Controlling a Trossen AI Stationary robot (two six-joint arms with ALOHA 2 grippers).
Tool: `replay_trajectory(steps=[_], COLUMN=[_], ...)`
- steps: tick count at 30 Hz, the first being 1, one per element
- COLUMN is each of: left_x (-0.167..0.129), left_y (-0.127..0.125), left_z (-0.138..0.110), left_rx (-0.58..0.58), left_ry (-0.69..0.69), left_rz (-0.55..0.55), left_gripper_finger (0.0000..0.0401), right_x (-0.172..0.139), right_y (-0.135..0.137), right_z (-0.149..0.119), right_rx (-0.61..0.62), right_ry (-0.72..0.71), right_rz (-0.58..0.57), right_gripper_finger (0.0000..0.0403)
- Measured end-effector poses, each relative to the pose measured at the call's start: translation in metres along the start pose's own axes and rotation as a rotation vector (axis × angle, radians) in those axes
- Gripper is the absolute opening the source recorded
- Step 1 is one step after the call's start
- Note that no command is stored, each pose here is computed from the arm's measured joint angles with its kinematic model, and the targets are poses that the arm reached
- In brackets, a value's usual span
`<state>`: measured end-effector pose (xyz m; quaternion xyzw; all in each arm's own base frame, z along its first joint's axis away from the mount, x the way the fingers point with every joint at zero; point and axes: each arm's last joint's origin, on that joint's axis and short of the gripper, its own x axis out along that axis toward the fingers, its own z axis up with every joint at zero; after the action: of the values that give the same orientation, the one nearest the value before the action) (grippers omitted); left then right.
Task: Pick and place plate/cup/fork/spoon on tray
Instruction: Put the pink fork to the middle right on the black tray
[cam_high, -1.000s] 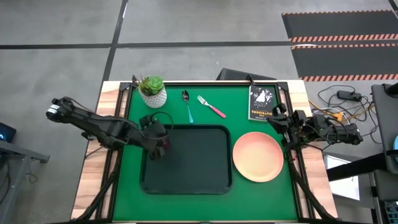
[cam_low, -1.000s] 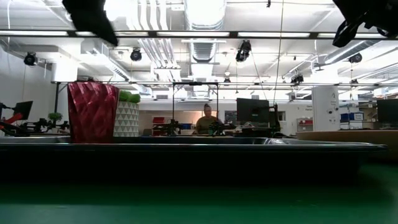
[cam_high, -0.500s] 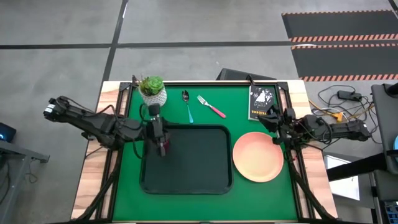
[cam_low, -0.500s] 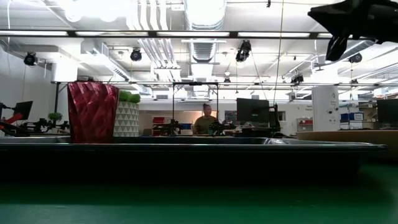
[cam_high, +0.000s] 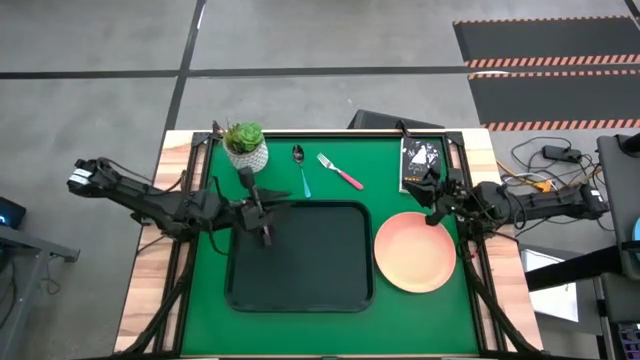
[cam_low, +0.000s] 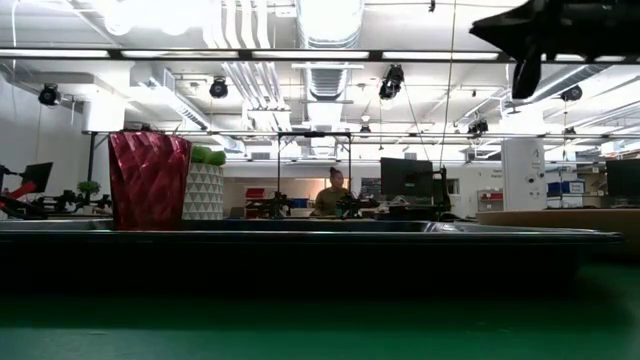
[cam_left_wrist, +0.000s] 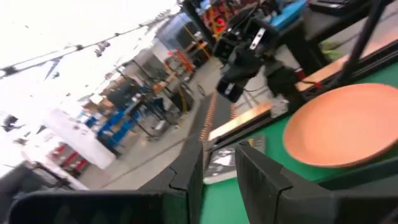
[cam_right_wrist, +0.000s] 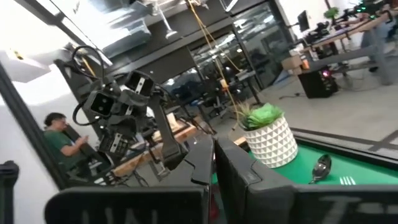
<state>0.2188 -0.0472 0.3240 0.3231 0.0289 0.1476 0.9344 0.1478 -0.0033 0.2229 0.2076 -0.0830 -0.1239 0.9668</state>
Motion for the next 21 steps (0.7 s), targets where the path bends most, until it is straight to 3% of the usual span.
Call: replay_trajectory(steps=[8,21], left_x=[-0.013,-0.016], left_y=[0.016,0.021], left_z=[-0.014,-0.023], left_rx=[0.009,-0.015], left_ry=[-0.021,-0.01], left_rz=[0.093,0.123], left_gripper_finger=[0.0075,0.0075], right_x=[0.034,0.106], right_y=[0.015,0.01], right_z=[0.011,0.017], right_rx=[-0.039,-0.059], right_ry=[0.058,0.498], right_rz=[-0.077,-0.369], right_gripper_finger=[0.0009,0.0009])
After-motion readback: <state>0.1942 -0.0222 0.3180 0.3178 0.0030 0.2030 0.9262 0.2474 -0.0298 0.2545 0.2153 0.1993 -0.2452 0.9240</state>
